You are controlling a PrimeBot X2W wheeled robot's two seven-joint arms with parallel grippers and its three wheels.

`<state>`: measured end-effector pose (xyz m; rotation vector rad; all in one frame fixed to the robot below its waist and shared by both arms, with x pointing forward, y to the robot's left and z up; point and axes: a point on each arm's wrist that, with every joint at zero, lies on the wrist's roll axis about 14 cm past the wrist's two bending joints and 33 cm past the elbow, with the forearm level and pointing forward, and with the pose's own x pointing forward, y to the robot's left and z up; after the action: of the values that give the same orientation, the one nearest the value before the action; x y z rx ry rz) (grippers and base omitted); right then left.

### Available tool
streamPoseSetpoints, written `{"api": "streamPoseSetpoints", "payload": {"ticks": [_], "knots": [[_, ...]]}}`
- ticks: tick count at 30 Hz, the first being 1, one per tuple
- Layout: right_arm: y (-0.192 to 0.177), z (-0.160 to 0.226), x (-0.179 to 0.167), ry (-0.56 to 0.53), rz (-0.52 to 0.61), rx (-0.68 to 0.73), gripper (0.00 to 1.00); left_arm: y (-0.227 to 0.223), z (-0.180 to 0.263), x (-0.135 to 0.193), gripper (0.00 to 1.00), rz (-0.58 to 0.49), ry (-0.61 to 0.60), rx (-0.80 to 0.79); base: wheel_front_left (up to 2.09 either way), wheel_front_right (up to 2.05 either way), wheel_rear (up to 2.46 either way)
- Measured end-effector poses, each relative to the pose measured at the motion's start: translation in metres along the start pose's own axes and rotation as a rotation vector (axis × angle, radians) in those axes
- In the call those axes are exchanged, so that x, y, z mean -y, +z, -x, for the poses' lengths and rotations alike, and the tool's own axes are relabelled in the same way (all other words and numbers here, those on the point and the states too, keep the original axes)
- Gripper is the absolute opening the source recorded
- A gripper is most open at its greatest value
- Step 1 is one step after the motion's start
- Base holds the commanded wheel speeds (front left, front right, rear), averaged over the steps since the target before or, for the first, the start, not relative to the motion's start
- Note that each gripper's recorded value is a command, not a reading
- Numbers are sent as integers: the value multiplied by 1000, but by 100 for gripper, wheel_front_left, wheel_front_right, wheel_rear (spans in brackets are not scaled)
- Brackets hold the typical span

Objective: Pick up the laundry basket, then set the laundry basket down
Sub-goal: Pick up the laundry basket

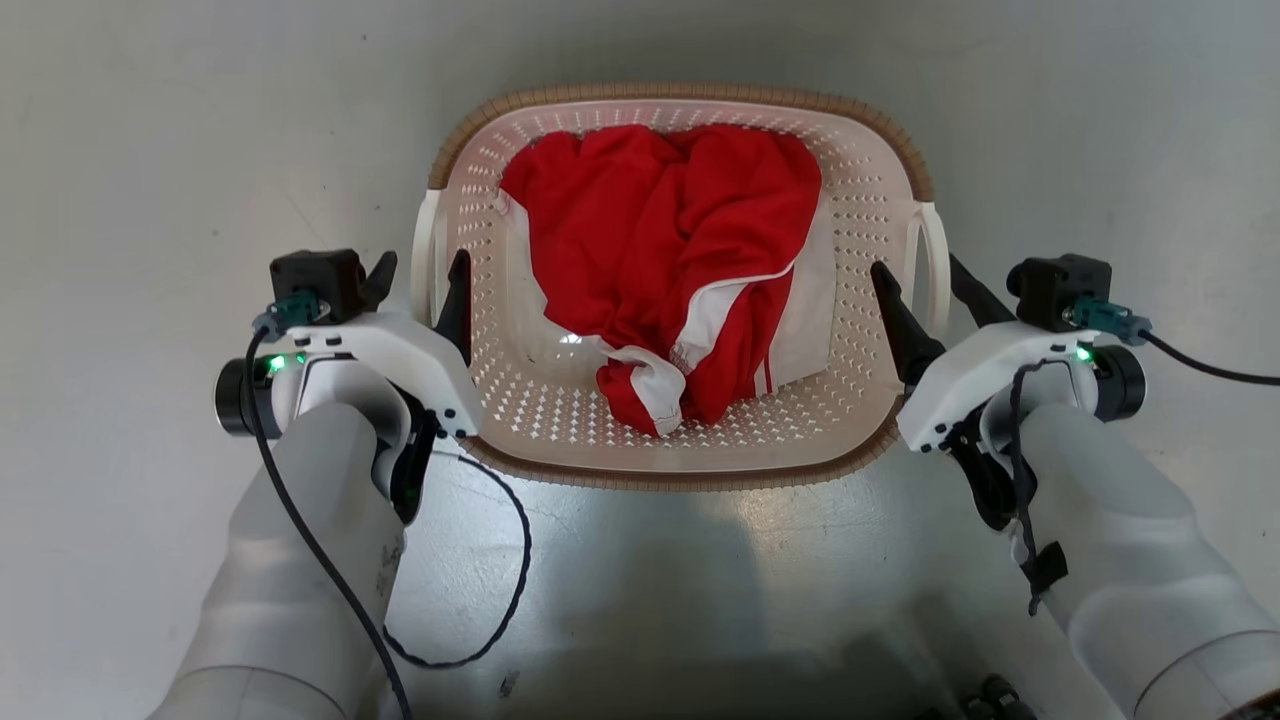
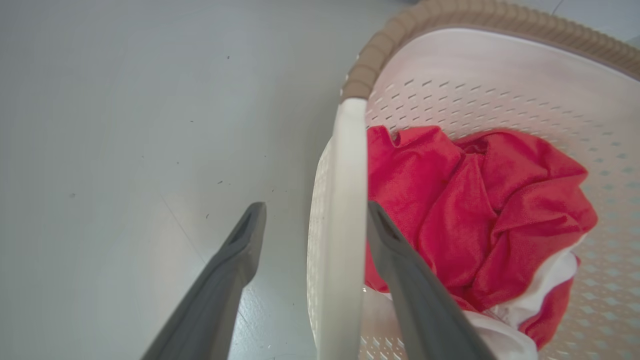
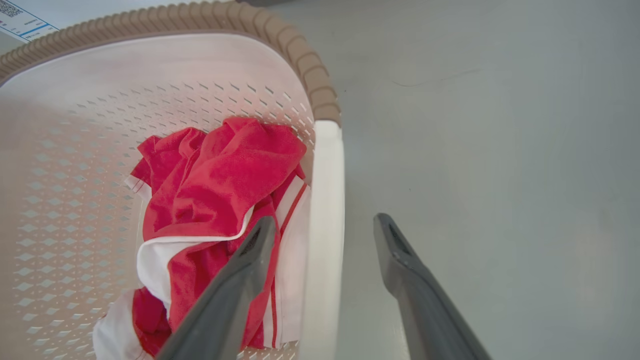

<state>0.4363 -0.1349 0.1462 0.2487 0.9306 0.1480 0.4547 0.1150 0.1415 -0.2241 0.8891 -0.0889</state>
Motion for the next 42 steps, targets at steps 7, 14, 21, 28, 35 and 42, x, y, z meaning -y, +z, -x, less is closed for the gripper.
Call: {"api": "streamPoseSetpoints", "payload": {"ticks": [7, 14, 21, 28, 35, 42], "knots": [[-8, -8, -2, 10, -3, -30, 100, -7, -9, 3, 100, -14, -18, -30, 0, 0, 0], [-12, -12, -4, 20, -3, -47, 100, -20, -9, 4, 83, -26, -30, -69, 0, 0, 0], [-19, -13, -2, 16, -5, -72, 0, -20, -14, 7, 0, -17, -42, -75, 0, 0, 0], [-15, -14, -6, 22, -16, -65, 0, -20, -14, 9, 0, -16, -50, -81, 0, 0, 0], [3, -5, -11, 32, -2, -32, 0, -10, -4, 13, 0, -18, -53, -76, 0, 0, 0], [17, 18, -21, 41, 2, -9, 0, 5, 19, 20, 0, -15, -57, -52, 0, 0, 0]]}}
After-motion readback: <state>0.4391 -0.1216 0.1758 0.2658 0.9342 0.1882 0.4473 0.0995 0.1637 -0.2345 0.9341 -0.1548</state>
